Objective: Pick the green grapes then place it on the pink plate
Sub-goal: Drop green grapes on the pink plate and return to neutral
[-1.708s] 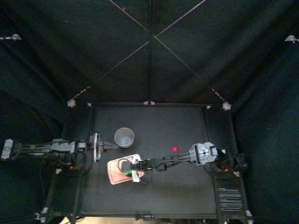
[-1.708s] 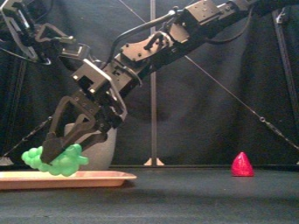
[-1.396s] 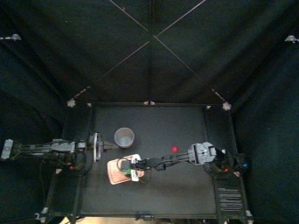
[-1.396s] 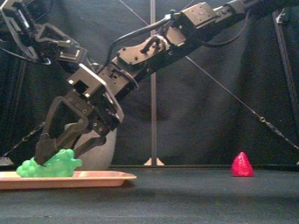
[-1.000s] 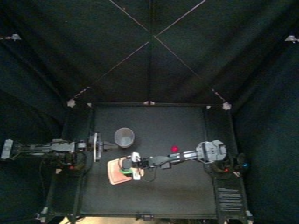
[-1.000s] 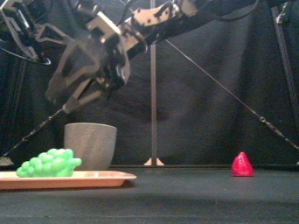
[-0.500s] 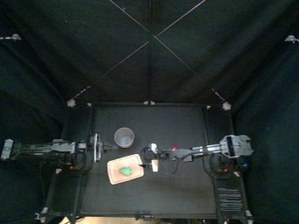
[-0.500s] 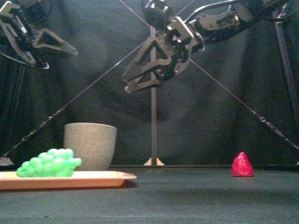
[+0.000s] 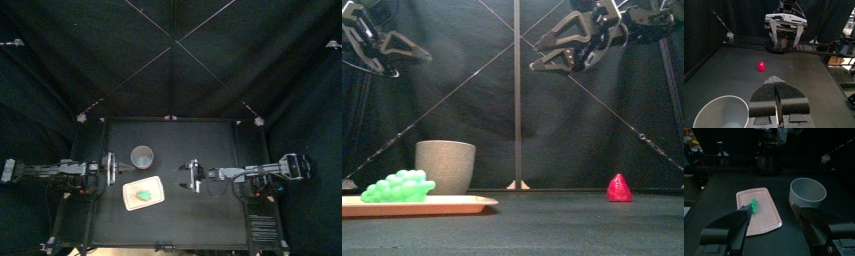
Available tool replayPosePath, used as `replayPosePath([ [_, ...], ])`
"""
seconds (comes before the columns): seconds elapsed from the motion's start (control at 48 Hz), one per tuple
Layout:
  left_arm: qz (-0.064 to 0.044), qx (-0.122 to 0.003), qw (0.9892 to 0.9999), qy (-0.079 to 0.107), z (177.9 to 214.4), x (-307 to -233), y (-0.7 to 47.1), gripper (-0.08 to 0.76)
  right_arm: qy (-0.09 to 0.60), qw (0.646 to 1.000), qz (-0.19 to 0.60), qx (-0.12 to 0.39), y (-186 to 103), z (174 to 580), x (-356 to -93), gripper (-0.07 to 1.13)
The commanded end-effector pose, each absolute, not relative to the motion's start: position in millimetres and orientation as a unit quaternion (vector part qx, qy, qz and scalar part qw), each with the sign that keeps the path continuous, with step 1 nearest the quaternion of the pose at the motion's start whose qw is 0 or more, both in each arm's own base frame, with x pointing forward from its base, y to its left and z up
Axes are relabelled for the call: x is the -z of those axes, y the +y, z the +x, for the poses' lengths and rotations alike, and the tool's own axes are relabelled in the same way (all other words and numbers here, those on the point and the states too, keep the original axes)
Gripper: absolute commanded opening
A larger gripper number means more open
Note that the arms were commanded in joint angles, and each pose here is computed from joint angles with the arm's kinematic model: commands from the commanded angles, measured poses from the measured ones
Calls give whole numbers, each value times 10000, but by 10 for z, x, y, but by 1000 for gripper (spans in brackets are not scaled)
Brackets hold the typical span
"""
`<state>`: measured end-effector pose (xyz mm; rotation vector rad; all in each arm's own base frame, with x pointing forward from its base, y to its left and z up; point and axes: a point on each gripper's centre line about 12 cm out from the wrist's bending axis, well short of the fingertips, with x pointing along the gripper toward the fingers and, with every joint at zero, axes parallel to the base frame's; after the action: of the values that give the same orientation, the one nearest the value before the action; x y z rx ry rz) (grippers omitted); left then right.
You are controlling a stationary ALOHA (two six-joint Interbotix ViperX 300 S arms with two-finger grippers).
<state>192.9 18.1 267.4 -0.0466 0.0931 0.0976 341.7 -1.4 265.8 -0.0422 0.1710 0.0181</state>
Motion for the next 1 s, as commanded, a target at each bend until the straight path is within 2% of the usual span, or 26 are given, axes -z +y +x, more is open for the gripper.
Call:
replayPosePath([
  [0.021, -166, -471, 9982, 323, 1945, -2757, 179, 111, 570, 9982, -142, -66, -16, 3354, -2789, 968],
  [0.479, -196, -475, 9981, 329, 1944, -2750, 179, 109, 586, 9982, -147, -46, -31, 3353, -2759, 968],
  [1.0, -183, -472, 9981, 360, 1942, -2734, 178, 111, 594, 9981, -167, -38, -40, 3355, -2754, 968],
])
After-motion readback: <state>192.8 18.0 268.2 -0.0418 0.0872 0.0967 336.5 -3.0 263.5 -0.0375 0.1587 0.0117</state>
